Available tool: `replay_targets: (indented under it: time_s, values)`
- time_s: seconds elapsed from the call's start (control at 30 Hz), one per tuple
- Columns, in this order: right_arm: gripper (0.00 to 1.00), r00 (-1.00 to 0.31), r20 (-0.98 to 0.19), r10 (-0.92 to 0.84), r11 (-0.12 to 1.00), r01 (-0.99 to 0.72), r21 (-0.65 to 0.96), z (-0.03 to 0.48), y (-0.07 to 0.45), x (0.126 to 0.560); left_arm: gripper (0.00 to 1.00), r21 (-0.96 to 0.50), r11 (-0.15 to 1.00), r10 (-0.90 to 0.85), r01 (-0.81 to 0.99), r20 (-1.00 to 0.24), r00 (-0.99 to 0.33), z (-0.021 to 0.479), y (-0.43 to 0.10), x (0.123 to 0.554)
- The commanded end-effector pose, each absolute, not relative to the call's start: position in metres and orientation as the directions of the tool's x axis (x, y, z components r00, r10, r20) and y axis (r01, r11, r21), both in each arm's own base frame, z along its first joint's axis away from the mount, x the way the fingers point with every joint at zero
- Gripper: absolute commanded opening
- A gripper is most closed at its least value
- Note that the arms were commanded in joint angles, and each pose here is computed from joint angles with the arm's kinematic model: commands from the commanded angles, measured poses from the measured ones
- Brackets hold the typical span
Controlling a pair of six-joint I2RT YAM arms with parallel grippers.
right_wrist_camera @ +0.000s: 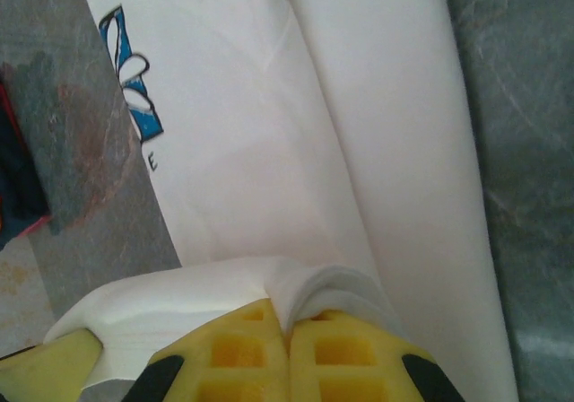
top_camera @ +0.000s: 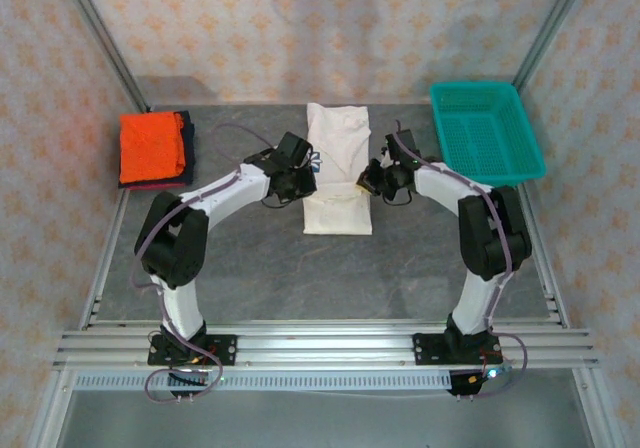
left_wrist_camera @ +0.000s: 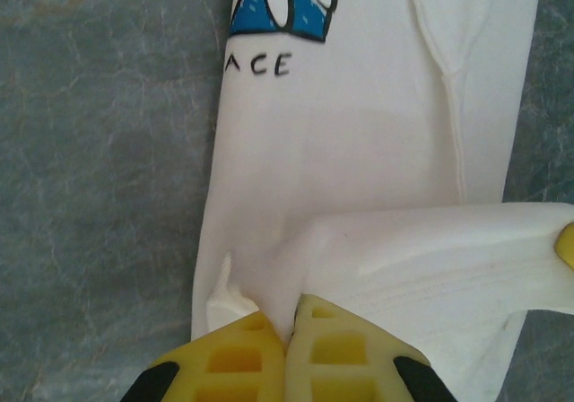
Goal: Fold and stack the t-shirts
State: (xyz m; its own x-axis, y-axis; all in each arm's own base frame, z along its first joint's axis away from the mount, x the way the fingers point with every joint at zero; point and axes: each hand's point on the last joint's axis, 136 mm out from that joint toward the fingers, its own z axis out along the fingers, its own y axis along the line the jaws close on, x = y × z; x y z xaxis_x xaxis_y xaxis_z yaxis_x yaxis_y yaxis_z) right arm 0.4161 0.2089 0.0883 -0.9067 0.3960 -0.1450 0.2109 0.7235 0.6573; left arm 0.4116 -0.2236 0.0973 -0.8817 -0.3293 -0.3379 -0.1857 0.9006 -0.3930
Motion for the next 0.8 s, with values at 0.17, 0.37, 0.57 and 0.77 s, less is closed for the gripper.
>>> replay_targets:
  time_s: [0.17, 0.37, 0.57, 0.77]
  values:
    - [0.0, -0.887, -0.195, 0.419, 0.714, 0.189, 0.674, 0.093, 0.201, 0.451, 0.0, -0.361, 0.912, -0.325, -0.192, -0.354, -0.877, 0.102, -0.213, 0.432]
    - [0.0, -0.88, -0.193, 0.433, 0.712, 0.203, 0.672, 0.088, 0.194, 0.461, 0.0, -0.353, 0.914, -0.323, -0.199, -0.34, -0.883, 0.091, -0.213, 0.446]
    - [0.0, -0.884, -0.176, 0.433, 0.711, 0.215, 0.669, 0.076, 0.194, 0.467, 0.0, -0.339, 0.916, -0.326, -0.214, -0.319, -0.89, 0.079, -0.209, 0.452]
    - [0.0, -0.885, -0.174, 0.433, 0.716, 0.22, 0.662, 0.068, 0.195, 0.475, 0.0, -0.337, 0.914, -0.334, -0.224, -0.315, -0.888, 0.076, -0.206, 0.457]
